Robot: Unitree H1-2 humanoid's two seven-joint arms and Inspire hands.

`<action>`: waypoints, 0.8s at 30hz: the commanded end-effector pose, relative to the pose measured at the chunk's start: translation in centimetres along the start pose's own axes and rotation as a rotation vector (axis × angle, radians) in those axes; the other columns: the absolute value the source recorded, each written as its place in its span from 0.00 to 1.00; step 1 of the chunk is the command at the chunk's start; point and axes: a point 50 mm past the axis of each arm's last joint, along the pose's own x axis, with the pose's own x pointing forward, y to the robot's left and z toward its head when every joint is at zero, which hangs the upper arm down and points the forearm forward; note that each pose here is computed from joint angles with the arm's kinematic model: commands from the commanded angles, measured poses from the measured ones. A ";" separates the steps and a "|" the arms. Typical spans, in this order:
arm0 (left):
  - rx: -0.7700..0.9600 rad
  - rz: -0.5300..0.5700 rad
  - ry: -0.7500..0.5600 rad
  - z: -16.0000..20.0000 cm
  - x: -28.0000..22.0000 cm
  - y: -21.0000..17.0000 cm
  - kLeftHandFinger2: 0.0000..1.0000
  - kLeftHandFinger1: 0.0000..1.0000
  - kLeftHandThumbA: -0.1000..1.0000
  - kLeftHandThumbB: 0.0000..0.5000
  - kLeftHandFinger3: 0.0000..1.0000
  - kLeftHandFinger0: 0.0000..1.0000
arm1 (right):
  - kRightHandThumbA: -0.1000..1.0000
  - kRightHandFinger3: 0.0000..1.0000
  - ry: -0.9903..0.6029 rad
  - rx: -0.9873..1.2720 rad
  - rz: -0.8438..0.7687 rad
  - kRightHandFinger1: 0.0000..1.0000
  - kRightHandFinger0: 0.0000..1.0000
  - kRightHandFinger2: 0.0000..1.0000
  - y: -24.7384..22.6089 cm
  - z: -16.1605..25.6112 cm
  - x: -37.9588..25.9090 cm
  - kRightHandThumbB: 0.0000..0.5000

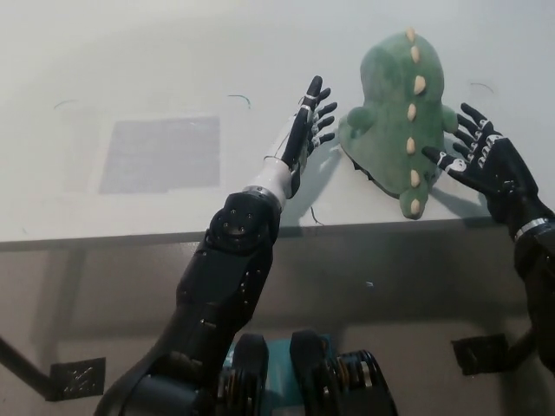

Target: Use both hands to pick up a dinasour on the right side and move it to the left side

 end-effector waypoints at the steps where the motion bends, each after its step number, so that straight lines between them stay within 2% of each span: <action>1: 0.023 -0.003 -0.099 3.8 1.8 -0.6 1.00 1.00 1.00 0.66 1.00 1.00 | 1.00 1.00 -0.088 -0.118 -0.020 1.00 1.00 1.00 -0.9 3.0 2.0 0.44; 5: 0.017 -0.004 -0.107 3.8 1.9 -0.3 1.00 1.00 1.00 0.69 1.00 1.00 | 1.00 1.00 -0.047 -0.110 -0.056 1.00 1.00 1.00 -2.1 2.1 2.5 0.45; 6: 0.017 -0.001 -0.106 3.8 2.0 -0.3 1.00 1.00 1.00 0.69 1.00 1.00 | 1.00 1.00 -0.038 -0.114 -0.060 1.00 1.00 1.00 -2.4 1.8 2.7 0.38; 10: 0.023 0.002 -0.104 3.9 2.1 0.0 1.00 1.00 1.00 0.66 1.00 1.00 | 1.00 1.00 -0.010 -0.110 -0.071 1.00 1.00 1.00 -2.9 1.2 3.0 0.39; 15: 0.013 0.011 -0.078 3.8 2.4 0.1 1.00 1.00 1.00 0.74 1.00 1.00 | 1.00 1.00 0.034 -0.147 -0.100 1.00 1.00 1.00 -3.7 0.0 3.3 0.41; 16: 0.007 0.014 -0.071 3.7 2.4 0.0 1.00 1.00 1.00 0.75 1.00 1.00 | 1.00 1.00 0.036 -0.145 -0.103 1.00 1.00 1.00 -3.7 -0.2 3.4 0.39; 18: 0.022 0.015 -0.035 3.3 2.7 -0.3 1.00 1.00 1.00 0.80 1.00 1.00 | 1.00 1.00 0.036 -0.131 -0.097 1.00 1.00 1.00 -3.4 -0.2 3.6 0.49; 20: 0.030 0.023 -0.007 3.4 3.0 -0.4 1.00 1.00 1.00 0.80 1.00 1.00 | 1.00 1.00 0.025 -0.135 -0.089 1.00 1.00 1.00 -3.2 0.4 4.1 0.50; 21: 0.031 0.032 0.021 3.3 3.2 -0.4 1.00 1.00 1.00 0.80 1.00 1.00 | 1.00 1.00 0.022 -0.141 -0.085 1.00 1.00 1.00 -2.9 0.6 4.4 0.46; 22: 0.042 0.031 0.031 3.1 3.2 -0.5 1.00 1.00 1.00 0.77 1.00 1.00 | 1.00 1.00 0.020 -0.141 -0.083 1.00 1.00 1.00 -2.8 0.6 4.4 0.49; 24: 0.064 0.034 0.064 2.5 3.2 -0.6 1.00 1.00 1.00 0.78 1.00 1.00 | 1.00 1.00 0.017 -0.138 -0.076 1.00 1.00 1.00 -2.5 0.9 4.7 0.50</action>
